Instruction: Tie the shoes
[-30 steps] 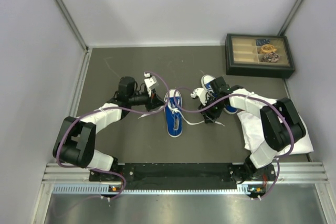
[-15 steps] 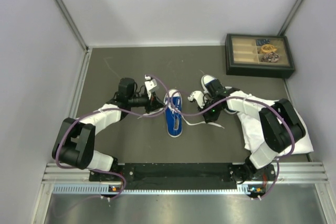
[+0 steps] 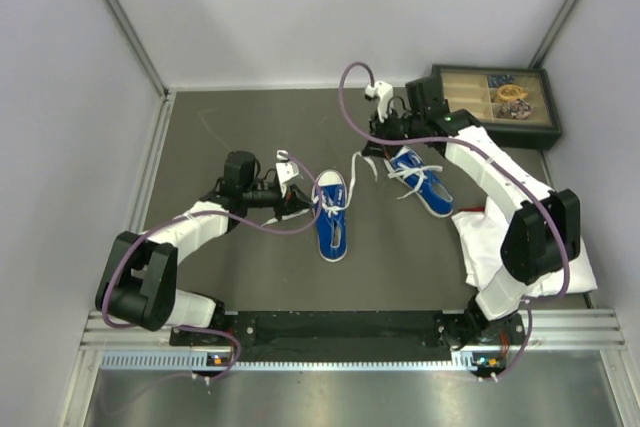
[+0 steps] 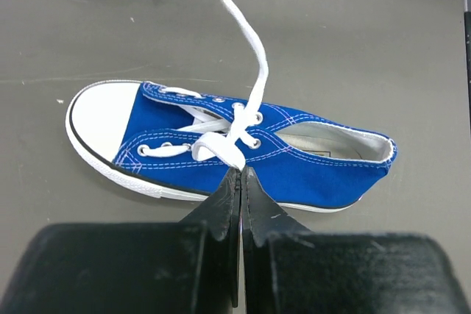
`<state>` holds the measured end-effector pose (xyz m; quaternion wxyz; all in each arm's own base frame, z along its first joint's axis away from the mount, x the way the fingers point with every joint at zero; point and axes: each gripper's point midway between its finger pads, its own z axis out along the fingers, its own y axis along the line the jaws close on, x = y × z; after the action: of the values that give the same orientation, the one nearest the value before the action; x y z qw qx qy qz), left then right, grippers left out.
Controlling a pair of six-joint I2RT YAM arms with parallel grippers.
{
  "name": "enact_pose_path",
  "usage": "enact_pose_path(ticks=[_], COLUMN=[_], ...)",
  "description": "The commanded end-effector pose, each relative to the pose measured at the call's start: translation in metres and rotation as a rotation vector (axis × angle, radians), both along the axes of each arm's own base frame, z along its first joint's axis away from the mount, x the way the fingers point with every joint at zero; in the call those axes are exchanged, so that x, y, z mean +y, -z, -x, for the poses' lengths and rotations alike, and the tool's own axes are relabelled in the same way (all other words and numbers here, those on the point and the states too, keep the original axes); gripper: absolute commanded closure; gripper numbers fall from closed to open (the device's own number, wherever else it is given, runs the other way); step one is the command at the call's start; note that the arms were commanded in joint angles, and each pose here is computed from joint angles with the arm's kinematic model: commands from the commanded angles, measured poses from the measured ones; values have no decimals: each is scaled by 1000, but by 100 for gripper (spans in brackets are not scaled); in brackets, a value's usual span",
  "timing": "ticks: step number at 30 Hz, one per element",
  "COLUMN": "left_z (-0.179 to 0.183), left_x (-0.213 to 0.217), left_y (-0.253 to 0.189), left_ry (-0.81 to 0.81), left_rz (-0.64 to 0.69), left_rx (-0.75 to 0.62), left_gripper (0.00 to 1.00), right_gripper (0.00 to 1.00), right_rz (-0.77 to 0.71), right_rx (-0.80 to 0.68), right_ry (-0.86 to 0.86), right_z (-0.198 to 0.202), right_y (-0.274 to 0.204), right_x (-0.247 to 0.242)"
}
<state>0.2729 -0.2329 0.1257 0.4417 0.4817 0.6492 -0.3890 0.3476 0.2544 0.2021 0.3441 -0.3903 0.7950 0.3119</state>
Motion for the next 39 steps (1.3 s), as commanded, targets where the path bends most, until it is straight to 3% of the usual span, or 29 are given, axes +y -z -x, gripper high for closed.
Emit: enact_pose_path(ticks=[1, 9, 16, 17, 18, 19, 21, 22, 25, 29, 35, 39], left_z=[7, 13, 17, 16, 15, 15, 13, 11, 6, 1, -4, -6], left_x=[-2, 0, 1, 1, 1, 1, 0, -1, -3, -5, -9, -8], left_y=[-13, -10, -3, -4, -4, -4, -6, -6, -8, -10, -12, -13], left_ry=[71, 104, 109, 106, 101, 100, 94, 88, 73, 54, 46, 37], left_rz=[20, 3, -2, 1, -1, 0, 10, 14, 27, 46, 66, 66], left_rx=[-97, -132, -120, -124, -121, -122, -124, -117, -113, -101, -94, -92], left_gripper=[100, 100, 100, 100, 100, 100, 100, 100, 100, 100, 100, 100], right_gripper=[100, 100, 100, 93, 65, 53, 38, 36, 34, 41, 33, 34], right_rz=[-218, -253, -213, -202, -200, -201, -200, -197, -200, -179, -176, -152], right_rx=[-40, 20, 99, 125, 125, 112, 98, 101, 141, 223, 333, 398], right_ry=[-59, -120, -157, -162, -174, -178, -171, -162, -140, -136, -146, -146], right_z=[-16, -13, -5, -1, 2, 2, 5, 4, 7, 25, 54, 63], right_y=[-61, -31, 14, 15, 11, 3, -13, -16, -31, -30, -9, 9], right_x=[61, 146, 171, 169, 168, 166, 155, 149, 125, 102, 103, 112])
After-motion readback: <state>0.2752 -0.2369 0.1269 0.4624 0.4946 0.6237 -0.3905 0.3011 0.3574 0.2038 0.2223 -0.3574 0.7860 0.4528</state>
